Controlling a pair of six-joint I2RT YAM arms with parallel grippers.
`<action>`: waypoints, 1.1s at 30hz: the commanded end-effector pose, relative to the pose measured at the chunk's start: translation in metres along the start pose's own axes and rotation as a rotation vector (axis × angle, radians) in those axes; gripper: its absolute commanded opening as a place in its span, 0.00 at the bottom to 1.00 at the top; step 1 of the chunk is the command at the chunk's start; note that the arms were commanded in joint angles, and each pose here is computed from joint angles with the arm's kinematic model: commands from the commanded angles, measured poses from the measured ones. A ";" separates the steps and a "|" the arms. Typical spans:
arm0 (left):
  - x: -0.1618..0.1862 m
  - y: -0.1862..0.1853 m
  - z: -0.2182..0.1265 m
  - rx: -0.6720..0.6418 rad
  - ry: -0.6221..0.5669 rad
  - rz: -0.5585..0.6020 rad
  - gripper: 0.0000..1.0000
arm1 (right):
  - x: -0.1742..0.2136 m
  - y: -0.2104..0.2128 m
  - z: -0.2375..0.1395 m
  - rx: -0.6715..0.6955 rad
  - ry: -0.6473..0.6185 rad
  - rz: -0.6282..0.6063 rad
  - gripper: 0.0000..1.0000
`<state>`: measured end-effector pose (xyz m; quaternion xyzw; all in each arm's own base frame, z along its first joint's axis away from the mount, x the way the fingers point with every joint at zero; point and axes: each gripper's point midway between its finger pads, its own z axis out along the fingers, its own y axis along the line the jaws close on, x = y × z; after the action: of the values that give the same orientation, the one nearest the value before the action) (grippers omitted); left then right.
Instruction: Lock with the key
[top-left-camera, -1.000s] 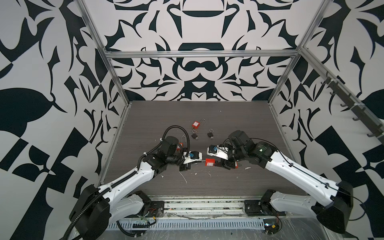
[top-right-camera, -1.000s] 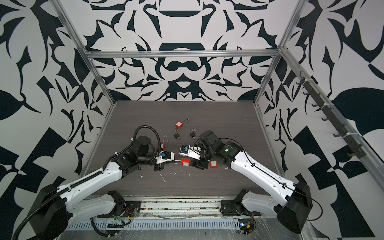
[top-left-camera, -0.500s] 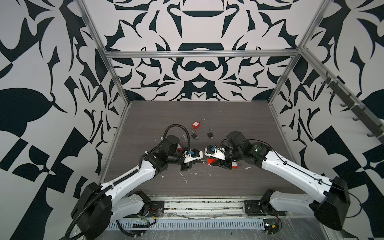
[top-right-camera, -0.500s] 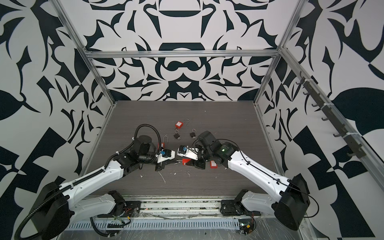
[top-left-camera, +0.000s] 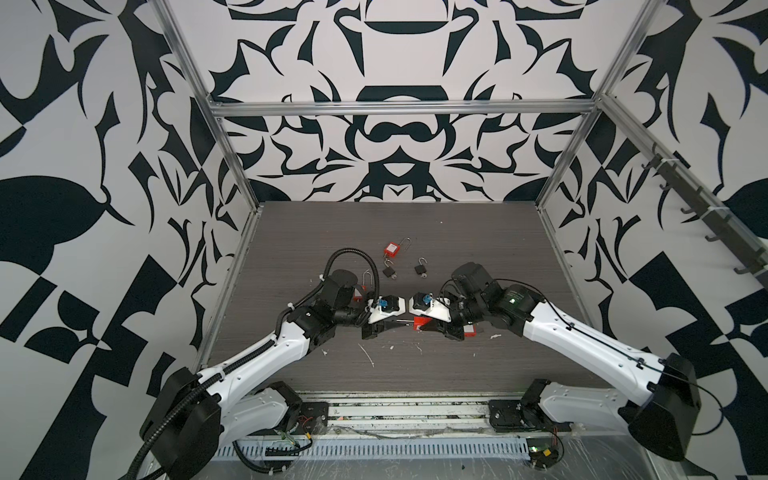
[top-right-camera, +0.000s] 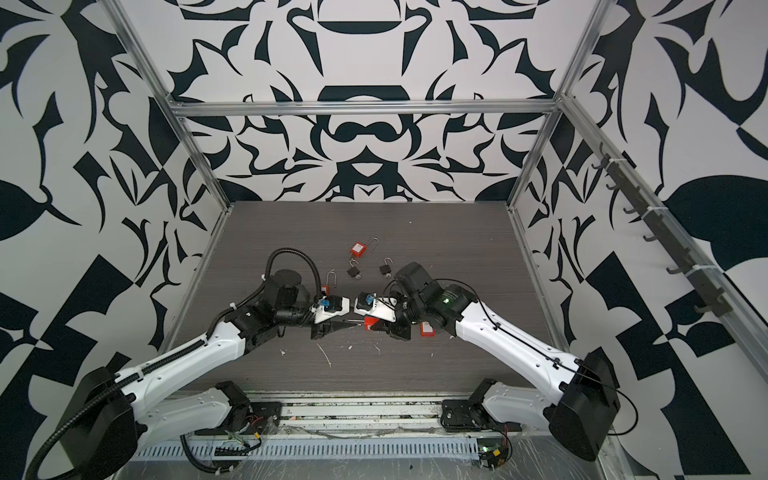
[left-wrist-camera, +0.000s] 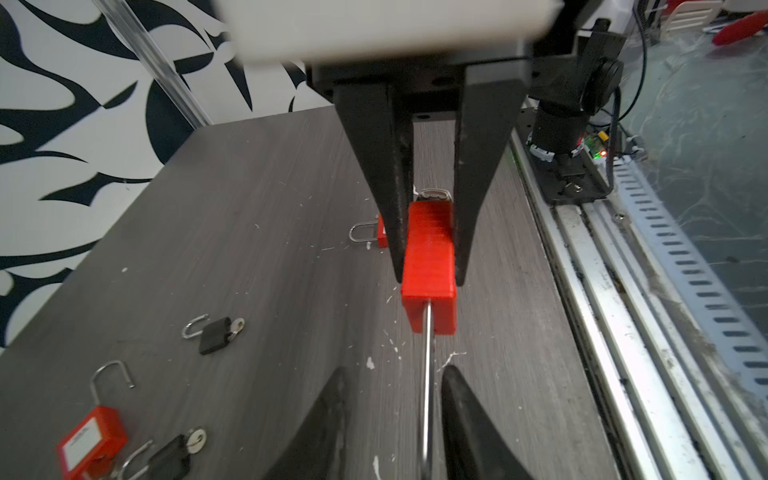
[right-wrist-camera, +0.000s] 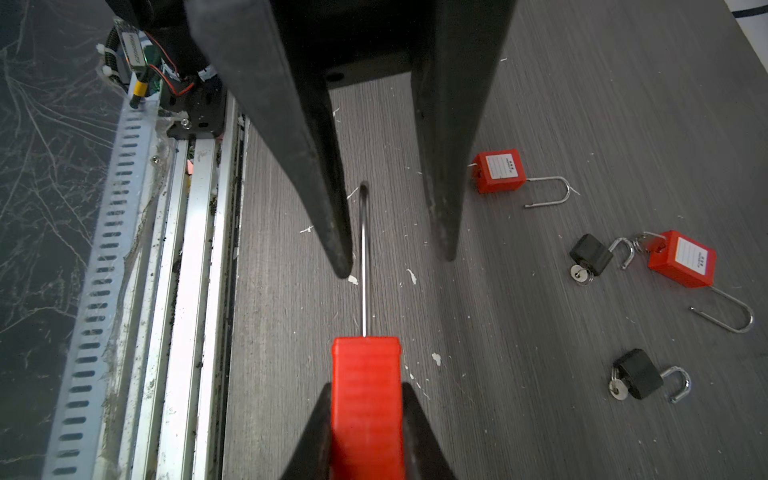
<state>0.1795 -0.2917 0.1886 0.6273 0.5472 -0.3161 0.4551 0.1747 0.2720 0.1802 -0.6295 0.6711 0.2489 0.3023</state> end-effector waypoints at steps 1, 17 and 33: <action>0.000 0.001 -0.006 -0.016 0.024 0.014 0.39 | -0.017 -0.001 -0.012 0.018 -0.057 -0.023 0.12; 0.002 -0.012 -0.003 0.070 0.028 -0.029 0.03 | -0.023 -0.004 -0.015 0.038 -0.071 -0.058 0.11; -0.018 -0.023 0.001 0.205 -0.049 -0.107 0.00 | -0.025 -0.014 -0.007 0.106 -0.131 -0.219 0.09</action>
<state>0.1635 -0.2932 0.1795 0.6335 0.5579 -0.3676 0.3903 0.1759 0.2708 0.1805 -0.6587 0.6329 0.2292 0.3362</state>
